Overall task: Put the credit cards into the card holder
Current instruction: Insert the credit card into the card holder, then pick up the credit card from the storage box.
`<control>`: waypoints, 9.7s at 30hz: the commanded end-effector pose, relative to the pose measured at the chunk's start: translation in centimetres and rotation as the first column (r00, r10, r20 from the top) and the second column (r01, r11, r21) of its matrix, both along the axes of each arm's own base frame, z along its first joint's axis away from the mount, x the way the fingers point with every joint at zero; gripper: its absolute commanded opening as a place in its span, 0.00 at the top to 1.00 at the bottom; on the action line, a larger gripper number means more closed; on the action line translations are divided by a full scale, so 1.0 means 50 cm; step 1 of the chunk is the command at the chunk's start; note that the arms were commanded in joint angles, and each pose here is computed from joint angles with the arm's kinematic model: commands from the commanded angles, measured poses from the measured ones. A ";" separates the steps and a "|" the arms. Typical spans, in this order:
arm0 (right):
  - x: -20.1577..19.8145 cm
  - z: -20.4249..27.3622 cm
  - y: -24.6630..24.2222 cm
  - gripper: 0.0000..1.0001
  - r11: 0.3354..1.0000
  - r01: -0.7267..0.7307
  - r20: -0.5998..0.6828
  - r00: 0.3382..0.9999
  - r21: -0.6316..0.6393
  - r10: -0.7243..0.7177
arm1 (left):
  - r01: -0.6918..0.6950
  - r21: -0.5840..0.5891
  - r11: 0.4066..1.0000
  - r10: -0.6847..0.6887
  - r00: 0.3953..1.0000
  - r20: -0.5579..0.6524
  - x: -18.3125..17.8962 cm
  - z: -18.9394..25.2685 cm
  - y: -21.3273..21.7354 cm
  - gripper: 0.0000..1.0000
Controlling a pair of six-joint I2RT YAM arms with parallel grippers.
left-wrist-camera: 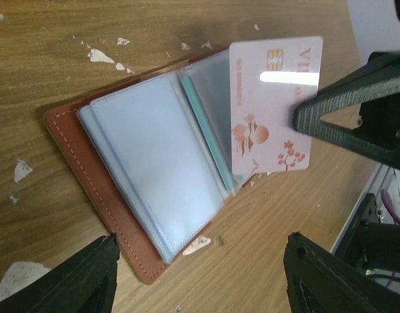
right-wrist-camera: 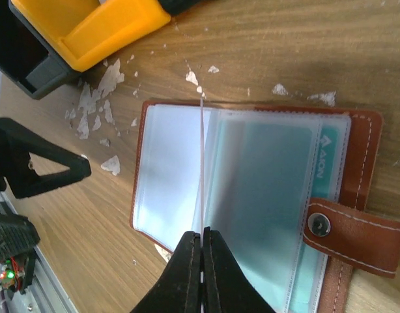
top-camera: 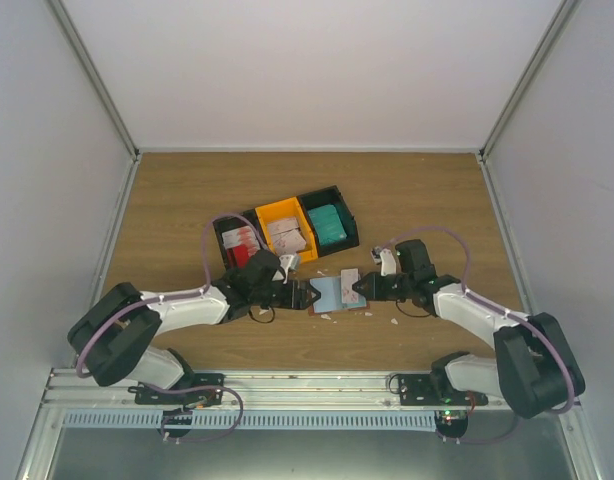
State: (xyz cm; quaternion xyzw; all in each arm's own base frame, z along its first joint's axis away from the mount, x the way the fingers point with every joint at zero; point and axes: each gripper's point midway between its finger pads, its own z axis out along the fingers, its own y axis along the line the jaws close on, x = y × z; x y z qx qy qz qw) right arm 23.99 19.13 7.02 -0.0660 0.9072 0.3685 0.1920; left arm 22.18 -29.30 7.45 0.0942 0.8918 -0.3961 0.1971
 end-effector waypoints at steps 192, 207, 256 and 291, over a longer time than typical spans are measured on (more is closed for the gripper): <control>0.069 0.181 -0.007 0.32 0.946 0.288 0.344 0.912 -0.150 -0.223 | -0.076 0.461 0.884 -0.187 0.846 0.499 0.140 0.235 -0.031 0.25; 0.048 0.154 0.016 0.35 0.982 0.176 0.268 0.951 -0.068 -0.152 | 0.171 0.562 0.809 -0.437 0.815 0.380 0.247 0.196 0.025 0.44; 0.052 0.080 0.023 0.38 0.976 0.192 0.159 0.972 -0.102 -0.174 | 0.316 0.636 0.704 -0.441 0.896 0.044 0.393 -0.054 0.096 0.82; 0.048 0.066 0.017 0.38 0.973 0.202 0.152 0.971 -0.109 -0.184 | 0.394 0.604 0.693 -0.477 0.878 -0.025 0.333 -0.067 0.076 0.84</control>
